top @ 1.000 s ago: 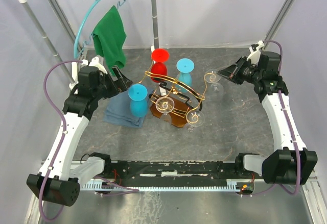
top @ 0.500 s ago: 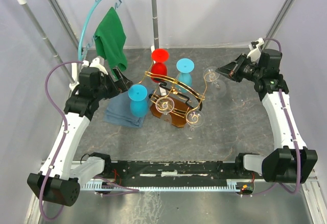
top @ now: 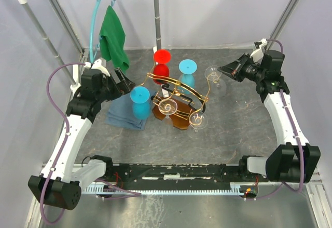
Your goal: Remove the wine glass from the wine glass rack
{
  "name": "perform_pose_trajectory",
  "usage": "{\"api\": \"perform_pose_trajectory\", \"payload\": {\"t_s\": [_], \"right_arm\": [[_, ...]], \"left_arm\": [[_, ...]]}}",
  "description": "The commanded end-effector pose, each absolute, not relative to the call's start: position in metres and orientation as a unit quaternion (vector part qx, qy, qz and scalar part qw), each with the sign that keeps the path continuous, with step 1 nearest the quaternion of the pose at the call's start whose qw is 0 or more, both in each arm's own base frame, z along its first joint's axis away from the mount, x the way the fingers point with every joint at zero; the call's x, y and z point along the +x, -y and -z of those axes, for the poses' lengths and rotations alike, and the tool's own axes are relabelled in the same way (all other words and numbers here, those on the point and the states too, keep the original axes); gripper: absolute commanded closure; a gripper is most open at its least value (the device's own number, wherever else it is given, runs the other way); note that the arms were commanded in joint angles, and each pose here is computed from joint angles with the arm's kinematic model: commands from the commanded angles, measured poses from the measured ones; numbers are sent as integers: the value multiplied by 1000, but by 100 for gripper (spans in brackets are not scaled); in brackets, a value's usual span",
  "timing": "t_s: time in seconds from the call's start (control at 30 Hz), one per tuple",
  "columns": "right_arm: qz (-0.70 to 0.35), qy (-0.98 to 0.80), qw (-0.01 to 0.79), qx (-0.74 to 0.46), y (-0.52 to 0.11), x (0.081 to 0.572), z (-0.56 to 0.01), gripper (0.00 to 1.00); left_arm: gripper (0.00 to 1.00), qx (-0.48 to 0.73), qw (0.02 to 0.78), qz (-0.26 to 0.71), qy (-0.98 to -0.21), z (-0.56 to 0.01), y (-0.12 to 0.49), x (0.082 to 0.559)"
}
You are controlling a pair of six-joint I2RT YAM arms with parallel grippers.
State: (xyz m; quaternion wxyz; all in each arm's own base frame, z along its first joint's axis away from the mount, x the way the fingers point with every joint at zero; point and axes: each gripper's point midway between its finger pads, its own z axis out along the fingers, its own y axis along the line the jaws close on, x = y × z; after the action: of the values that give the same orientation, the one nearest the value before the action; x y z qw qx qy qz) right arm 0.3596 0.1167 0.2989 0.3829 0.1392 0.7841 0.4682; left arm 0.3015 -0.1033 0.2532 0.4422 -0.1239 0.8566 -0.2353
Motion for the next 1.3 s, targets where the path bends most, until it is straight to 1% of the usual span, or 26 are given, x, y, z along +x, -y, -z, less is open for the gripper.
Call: {"api": "perform_pose_trajectory", "payload": {"t_s": [0.0, 0.13, 0.27, 0.47, 0.6, 0.7, 0.83, 0.9, 1.03, 1.13, 1.27], "right_arm": [[-497, -746, 429, 107, -119, 375, -328, 99], [-526, -732, 426, 86, -126, 372, -342, 99], [-548, -728, 406, 65, -134, 358, -348, 99], [-562, -735, 375, 57, -140, 333, -340, 99], [-551, -753, 356, 58, -141, 314, -325, 99], [-550, -754, 353, 55, -142, 298, -326, 99], [-524, -770, 360, 39, -140, 277, -331, 99], [-504, -790, 346, 47, -136, 265, -326, 99], [-496, -795, 345, 54, -132, 252, -330, 99], [-479, -807, 339, 61, -128, 244, -325, 99], [-424, -839, 335, 69, -115, 235, -313, 99]], "left_arm": [[1, -121, 440, 260, -851, -256, 111, 300], [1, -126, 438, 252, -854, -251, 108, 300], [1, -131, 438, 246, -855, -248, 107, 301], [1, -132, 425, 252, -860, -241, 110, 302], [1, -130, 428, 247, -859, -241, 109, 304], [1, -132, 433, 238, -859, -240, 105, 305], [1, -143, 437, 234, -857, -240, 102, 305], [1, -151, 442, 219, -857, -238, 96, 303], [1, -158, 461, 185, -853, -240, 81, 300], [1, -156, 466, 180, -852, -242, 79, 299], [1, -152, 460, 179, -856, -235, 80, 298]]}}
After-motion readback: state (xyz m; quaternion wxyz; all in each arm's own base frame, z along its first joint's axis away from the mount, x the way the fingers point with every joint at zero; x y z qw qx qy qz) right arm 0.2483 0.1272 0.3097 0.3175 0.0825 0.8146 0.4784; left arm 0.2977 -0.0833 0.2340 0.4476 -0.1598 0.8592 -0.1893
